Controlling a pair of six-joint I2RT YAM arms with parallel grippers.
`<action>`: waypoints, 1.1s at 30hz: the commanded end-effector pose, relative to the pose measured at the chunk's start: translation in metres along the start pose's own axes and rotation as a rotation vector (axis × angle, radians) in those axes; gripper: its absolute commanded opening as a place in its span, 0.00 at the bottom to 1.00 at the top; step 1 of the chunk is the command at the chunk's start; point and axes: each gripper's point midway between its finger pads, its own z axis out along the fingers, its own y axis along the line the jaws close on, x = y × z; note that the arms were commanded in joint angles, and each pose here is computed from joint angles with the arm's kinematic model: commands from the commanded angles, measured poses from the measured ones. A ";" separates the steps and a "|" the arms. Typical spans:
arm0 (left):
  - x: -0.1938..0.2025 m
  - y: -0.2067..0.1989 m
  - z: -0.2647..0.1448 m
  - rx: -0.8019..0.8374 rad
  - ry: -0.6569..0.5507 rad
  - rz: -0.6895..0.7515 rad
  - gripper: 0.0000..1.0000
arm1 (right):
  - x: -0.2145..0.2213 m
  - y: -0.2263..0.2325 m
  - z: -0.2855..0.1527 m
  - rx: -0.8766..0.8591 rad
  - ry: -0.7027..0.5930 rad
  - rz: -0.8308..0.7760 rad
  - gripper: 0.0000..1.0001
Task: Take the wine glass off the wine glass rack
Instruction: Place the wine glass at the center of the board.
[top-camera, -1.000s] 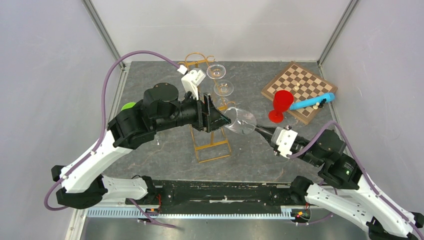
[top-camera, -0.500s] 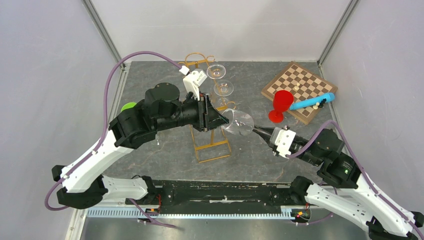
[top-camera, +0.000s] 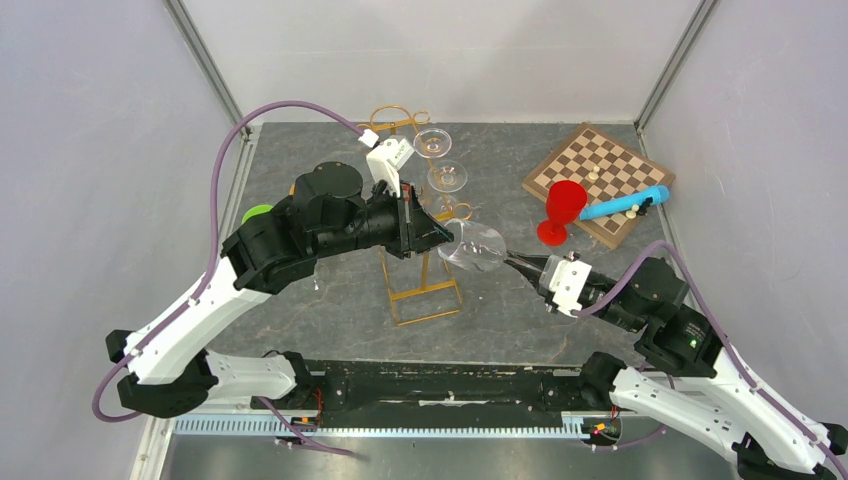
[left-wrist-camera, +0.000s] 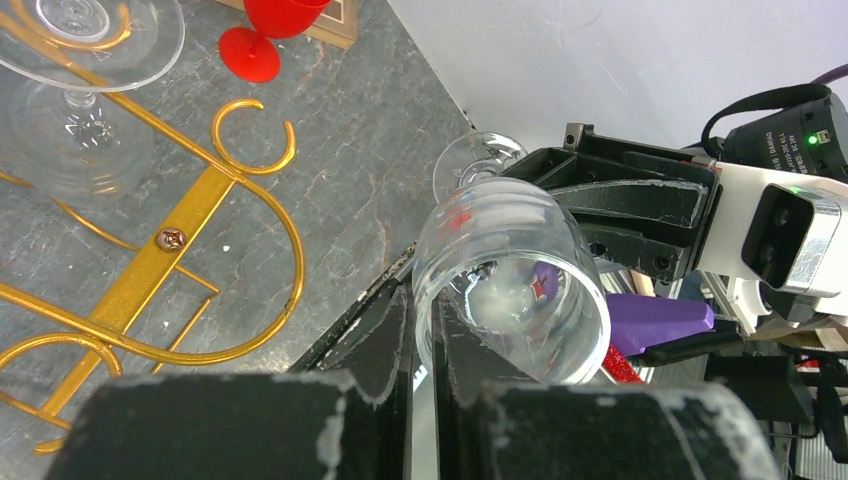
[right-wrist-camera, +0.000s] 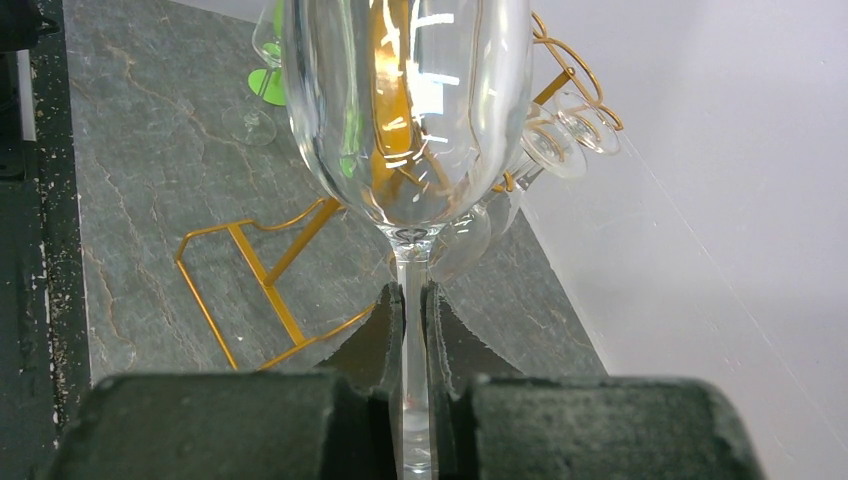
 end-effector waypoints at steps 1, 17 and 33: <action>0.004 -0.014 0.000 0.066 0.029 0.016 0.02 | -0.061 -0.031 -0.009 0.094 -0.190 -0.011 0.03; -0.001 -0.012 -0.010 0.056 -0.009 0.030 0.02 | -0.071 -0.033 -0.024 0.109 -0.222 0.027 0.43; 0.024 0.006 -0.045 -0.014 0.091 0.078 0.02 | -0.077 -0.040 -0.048 0.168 -0.241 0.047 0.51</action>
